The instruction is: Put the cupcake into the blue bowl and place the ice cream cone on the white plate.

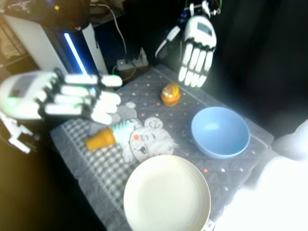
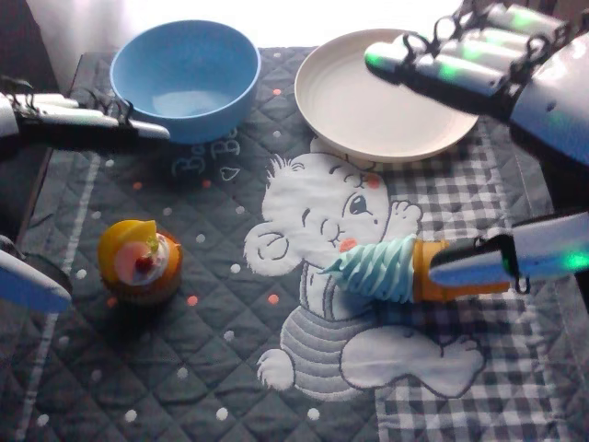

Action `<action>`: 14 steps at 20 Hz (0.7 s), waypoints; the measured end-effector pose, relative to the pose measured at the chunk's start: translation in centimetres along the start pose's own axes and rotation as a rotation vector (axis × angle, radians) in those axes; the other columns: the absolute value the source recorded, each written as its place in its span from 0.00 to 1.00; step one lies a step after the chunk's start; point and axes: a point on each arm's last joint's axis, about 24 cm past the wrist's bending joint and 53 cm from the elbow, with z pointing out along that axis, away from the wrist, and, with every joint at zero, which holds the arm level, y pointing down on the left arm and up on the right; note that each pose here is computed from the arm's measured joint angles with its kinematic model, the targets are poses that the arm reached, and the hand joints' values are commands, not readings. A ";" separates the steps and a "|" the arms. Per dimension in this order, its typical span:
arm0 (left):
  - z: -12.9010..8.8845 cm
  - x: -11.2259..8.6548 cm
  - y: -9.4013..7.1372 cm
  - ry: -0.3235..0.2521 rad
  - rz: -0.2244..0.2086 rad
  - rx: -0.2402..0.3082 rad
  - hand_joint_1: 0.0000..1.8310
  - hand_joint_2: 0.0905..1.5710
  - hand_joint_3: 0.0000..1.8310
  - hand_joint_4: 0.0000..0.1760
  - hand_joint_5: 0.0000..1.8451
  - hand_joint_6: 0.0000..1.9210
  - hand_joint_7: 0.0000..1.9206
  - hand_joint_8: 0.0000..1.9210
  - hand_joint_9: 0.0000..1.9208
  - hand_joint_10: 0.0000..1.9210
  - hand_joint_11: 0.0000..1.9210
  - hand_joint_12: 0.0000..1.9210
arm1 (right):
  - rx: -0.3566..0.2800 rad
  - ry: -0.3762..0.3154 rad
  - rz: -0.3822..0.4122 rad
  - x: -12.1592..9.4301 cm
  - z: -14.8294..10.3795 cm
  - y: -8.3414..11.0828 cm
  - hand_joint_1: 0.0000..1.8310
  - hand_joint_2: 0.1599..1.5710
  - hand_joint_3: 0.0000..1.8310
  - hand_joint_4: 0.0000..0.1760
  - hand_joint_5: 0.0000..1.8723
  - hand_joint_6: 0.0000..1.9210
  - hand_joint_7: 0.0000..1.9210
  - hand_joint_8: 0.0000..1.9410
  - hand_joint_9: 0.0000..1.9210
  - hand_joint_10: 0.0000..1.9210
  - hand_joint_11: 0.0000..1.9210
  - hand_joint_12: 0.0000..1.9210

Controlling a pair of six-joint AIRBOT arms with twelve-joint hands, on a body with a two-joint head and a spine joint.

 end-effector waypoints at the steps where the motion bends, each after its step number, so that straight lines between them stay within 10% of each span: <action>1: 0.2 0.4 0.2 0.019 -0.005 -0.003 0.35 0.48 0.00 0.13 0.15 0.00 0.21 0.00 0.24 0.00 0.04 0.53 | 0.012 0.019 0.012 0.6 0.2 -0.4 0.39 0.41 0.00 0.00 0.11 0.00 0.13 0.00 0.16 0.00 0.11 0.25; 10: 2.1 2.8 0.6 0.116 0.016 -0.018 0.37 0.48 0.00 0.00 0.20 0.00 0.27 0.00 0.30 0.00 0.10 0.54 | 0.069 0.148 0.061 5.2 1.0 -2.7 0.35 0.39 0.00 0.00 0.16 0.01 0.19 0.00 0.22 0.00 0.21 0.18; 14: 2.5 3.2 0.5 0.131 0.012 -0.013 0.37 0.47 0.00 0.00 0.20 0.00 0.26 0.00 0.31 0.00 0.09 0.59 | 0.089 0.180 0.087 6.2 1.0 -3.5 0.35 0.38 0.00 0.00 0.16 0.01 0.20 0.00 0.22 0.00 0.12 0.35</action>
